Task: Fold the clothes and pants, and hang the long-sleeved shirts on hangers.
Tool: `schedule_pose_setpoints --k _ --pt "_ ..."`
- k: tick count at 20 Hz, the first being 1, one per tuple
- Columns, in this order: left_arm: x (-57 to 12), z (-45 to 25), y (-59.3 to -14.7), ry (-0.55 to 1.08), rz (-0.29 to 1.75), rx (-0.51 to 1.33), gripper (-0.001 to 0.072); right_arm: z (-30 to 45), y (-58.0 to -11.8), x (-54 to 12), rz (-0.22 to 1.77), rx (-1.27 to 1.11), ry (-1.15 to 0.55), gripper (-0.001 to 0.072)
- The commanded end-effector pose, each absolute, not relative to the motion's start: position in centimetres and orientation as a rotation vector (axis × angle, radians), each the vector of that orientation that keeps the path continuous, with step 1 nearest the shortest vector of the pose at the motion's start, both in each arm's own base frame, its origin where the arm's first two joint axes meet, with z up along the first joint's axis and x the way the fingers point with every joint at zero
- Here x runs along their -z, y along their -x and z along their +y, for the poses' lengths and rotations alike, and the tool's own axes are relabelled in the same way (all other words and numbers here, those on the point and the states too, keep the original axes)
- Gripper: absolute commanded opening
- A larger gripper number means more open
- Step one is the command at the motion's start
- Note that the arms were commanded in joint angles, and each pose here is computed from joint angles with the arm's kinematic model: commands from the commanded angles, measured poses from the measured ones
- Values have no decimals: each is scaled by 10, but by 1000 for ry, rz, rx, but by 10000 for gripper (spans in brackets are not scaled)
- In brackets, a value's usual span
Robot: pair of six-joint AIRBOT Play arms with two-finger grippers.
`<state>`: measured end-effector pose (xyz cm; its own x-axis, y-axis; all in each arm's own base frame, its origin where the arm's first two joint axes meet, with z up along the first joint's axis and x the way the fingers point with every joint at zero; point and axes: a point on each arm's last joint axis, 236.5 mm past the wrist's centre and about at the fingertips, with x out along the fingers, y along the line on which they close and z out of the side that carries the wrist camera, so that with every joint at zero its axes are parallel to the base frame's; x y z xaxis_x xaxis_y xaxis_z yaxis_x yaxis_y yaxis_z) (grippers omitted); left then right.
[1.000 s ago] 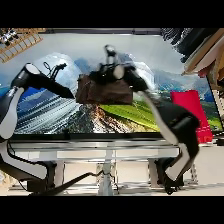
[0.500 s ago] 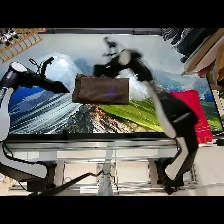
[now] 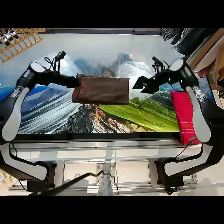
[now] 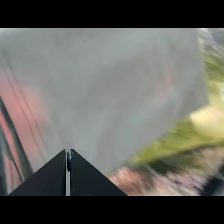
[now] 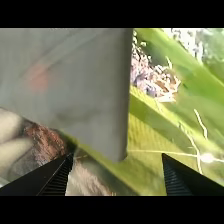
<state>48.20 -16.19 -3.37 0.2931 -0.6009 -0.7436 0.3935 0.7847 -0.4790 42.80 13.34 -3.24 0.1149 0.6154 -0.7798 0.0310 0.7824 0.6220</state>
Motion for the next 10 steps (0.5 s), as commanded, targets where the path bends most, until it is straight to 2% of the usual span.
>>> schedule_pose_setpoints --k 1,3,7,10 --pt "40 -153 -504 174 1030 581 8 146 -437 65 1344 -578 -703 642" --pt "42 -153 -504 171 1034 580 8 154 -449 76 1323 -626 -735 641" --pt "41 -156 -499 175 1051 598 8 181 -467 77 1312 -747 -664 639" --pt "40 -163 -479 178 1116 656 9 211 -473 80 1347 -805 -648 607"
